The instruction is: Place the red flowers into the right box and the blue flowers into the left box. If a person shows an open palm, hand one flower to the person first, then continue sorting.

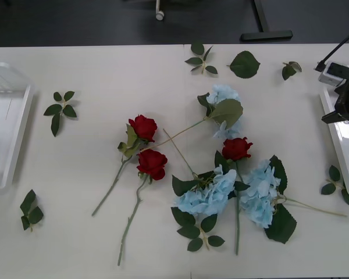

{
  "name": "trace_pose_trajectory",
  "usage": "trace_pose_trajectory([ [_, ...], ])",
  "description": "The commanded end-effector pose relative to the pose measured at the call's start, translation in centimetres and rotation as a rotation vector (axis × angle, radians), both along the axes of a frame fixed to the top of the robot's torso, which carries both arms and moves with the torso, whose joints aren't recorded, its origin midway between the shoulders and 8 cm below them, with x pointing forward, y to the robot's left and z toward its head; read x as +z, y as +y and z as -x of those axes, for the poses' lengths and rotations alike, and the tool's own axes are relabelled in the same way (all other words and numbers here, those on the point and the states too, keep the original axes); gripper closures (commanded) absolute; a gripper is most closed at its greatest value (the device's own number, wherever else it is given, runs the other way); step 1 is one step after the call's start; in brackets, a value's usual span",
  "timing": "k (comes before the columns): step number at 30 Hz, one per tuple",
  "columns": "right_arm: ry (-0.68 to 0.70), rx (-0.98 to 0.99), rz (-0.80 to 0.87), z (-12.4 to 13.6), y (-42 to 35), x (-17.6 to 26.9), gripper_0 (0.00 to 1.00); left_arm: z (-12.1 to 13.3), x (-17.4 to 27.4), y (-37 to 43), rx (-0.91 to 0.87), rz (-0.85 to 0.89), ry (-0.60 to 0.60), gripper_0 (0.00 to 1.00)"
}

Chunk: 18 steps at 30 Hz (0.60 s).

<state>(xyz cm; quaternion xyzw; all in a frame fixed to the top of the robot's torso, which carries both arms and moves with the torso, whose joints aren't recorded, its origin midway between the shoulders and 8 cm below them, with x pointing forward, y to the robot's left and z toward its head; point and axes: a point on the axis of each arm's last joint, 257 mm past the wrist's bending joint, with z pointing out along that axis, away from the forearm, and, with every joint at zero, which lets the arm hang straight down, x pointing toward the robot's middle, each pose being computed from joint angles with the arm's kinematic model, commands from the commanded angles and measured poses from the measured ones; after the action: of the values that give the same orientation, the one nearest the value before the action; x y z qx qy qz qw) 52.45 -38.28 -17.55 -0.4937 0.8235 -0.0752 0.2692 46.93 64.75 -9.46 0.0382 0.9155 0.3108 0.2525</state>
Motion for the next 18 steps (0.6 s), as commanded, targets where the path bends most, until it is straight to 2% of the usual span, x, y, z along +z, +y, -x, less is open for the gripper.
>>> trace_pose_trajectory([
  [1,-0.004,0.097,0.075,1.6,-1.2,0.7,0.07,-1.0,0.5,0.1,-0.058,-0.061,-0.001,0.15],
  [2,-0.001,0.113,0.067,1.7,-0.9,0.5,0.06,-1.3,0.6,0.0,-0.064,-0.062,-0.01,0.02],
  [3,-0.001,0.133,0.063,1.9,-0.7,0.2,0.05,-1.5,0.8,0.1,-0.069,-0.066,-0.019,0.0],
  [11,0.019,0.202,0.028,3.9,-1.1,-1.0,0.01,-1.6,1.4,-0.2,-0.078,-0.05,-0.03,0.0],
  [16,0.03,0.156,-0.027,5.4,-2.2,-2.7,0.0,-1.4,1.6,-2.2,-0.093,0.065,-0.045,0.0],
  [18,0.046,0.128,-0.062,6.6,-2.9,-3.6,0.0,-1.3,1.8,-5.0,-0.123,0.166,-0.048,0.0],
])
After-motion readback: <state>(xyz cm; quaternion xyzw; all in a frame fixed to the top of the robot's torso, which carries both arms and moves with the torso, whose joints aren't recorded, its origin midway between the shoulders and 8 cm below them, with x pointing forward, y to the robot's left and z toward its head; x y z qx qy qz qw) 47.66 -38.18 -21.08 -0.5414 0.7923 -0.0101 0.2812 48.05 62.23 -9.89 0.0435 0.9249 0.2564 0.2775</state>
